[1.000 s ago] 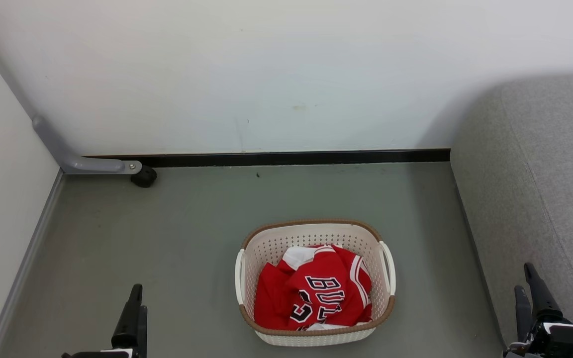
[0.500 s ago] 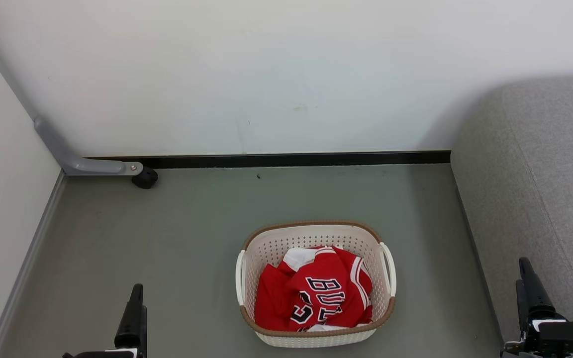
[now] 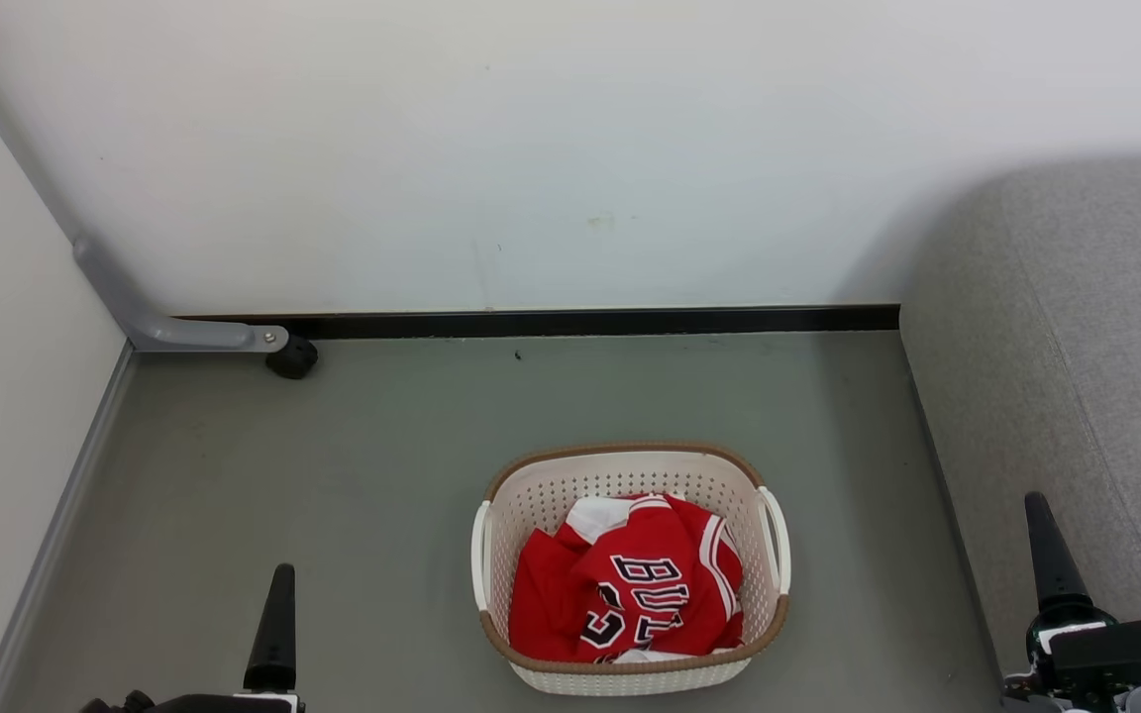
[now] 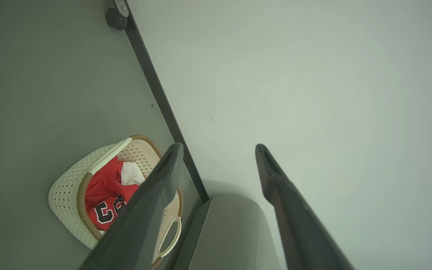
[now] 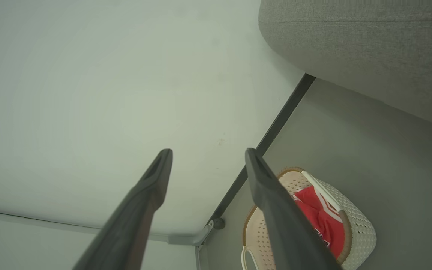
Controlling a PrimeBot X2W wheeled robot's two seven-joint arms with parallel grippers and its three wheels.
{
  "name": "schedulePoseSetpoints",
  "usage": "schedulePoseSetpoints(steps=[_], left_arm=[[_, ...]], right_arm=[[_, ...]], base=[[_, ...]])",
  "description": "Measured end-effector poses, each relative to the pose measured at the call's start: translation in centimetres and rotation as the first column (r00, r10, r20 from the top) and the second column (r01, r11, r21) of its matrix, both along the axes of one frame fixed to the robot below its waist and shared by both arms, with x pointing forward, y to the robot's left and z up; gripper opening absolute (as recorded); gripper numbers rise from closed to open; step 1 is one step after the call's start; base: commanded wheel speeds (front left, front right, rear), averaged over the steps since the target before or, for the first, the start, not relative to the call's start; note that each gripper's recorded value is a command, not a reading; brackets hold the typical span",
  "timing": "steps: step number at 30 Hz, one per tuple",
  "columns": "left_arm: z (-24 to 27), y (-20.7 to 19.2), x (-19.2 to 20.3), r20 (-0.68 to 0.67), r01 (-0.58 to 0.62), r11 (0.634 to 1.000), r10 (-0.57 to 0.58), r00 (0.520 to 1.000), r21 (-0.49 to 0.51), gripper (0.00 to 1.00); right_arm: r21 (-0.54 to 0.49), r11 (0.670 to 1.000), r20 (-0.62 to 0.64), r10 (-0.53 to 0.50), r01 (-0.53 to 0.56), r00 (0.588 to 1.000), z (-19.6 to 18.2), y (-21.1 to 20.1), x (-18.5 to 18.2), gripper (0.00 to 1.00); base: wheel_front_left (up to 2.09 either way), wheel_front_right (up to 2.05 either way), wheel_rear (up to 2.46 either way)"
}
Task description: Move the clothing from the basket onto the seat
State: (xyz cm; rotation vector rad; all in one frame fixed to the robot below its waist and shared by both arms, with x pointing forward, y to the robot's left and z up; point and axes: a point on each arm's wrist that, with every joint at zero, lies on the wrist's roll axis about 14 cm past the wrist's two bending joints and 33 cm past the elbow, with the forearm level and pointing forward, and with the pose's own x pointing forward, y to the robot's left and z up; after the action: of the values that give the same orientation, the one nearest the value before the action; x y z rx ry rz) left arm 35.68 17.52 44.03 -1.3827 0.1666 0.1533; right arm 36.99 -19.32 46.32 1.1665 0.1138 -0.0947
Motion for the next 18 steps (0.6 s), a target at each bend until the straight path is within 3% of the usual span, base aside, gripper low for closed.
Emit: schedulePoseSetpoints(steps=[9,18], left_arm=[[0.1,0.3,0.1,0.005,0.030,0.984,-0.032,0.999,0.177,1.00],[0.1,0.5,0.1,-0.002,0.068,0.934,-0.071,0.997,0.351,1.00]], right_arm=[[-0.200,0.978,0.033,0.062,-0.055,0.998,1.2,0.4,0.7,1.00],[-0.399,0.910,0.056,0.144,-0.110,0.988,2.2,1.1,1.3,1.00]], base=[[0.00,0.00,0.00],[0.00,0.00,0.00]])
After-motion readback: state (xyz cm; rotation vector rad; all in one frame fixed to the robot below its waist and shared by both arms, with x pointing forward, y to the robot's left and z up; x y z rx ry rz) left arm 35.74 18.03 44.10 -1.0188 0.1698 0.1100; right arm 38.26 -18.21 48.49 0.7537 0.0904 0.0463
